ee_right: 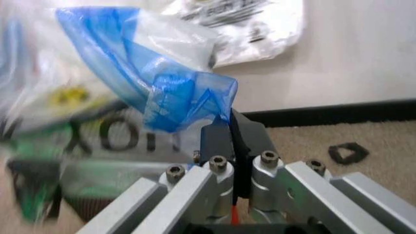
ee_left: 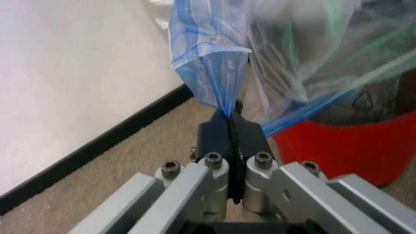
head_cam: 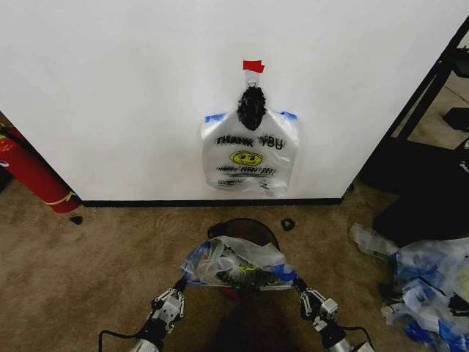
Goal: Pick up the garbage bag from the wall and place it over the trash bin.
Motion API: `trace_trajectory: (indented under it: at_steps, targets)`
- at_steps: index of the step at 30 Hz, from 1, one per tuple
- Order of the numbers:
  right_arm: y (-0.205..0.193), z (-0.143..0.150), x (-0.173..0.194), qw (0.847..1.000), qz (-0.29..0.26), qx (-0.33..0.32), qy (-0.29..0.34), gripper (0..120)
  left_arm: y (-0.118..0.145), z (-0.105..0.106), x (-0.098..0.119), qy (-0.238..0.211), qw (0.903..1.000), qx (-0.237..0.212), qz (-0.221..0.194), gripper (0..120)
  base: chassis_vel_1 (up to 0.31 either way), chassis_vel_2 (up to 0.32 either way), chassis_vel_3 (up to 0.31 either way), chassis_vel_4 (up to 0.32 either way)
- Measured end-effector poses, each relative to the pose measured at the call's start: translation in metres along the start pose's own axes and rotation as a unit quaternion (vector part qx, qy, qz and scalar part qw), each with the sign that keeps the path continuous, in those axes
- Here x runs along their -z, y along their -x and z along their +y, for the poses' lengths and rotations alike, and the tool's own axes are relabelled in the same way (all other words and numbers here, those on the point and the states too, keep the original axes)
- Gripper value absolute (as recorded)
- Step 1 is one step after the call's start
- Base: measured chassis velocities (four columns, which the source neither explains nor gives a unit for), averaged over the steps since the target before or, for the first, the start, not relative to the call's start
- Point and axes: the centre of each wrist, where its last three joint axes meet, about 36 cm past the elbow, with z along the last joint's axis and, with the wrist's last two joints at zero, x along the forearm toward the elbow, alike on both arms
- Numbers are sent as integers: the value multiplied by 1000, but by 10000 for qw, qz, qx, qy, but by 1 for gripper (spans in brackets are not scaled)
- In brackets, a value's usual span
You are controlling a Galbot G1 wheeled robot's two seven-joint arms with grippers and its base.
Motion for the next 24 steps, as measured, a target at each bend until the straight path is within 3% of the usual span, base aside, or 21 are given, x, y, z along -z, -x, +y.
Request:
trace_trajectory:
  at_steps: [17,22,24]
  targets:
    - [16,27,13,9954,165,-766,555,1,0,4,0,13,10000,-35,-2,0,0,0,0,0]
    - [7,28,21,9989,178,-425,21,23,-6,5,5,29,10000,-73,-15,0,0,0,0,0]
    - [4,27,22,9992,186,-339,-97,26,-8,6,6,40,10000,-86,-27,4,0,0,0,0]
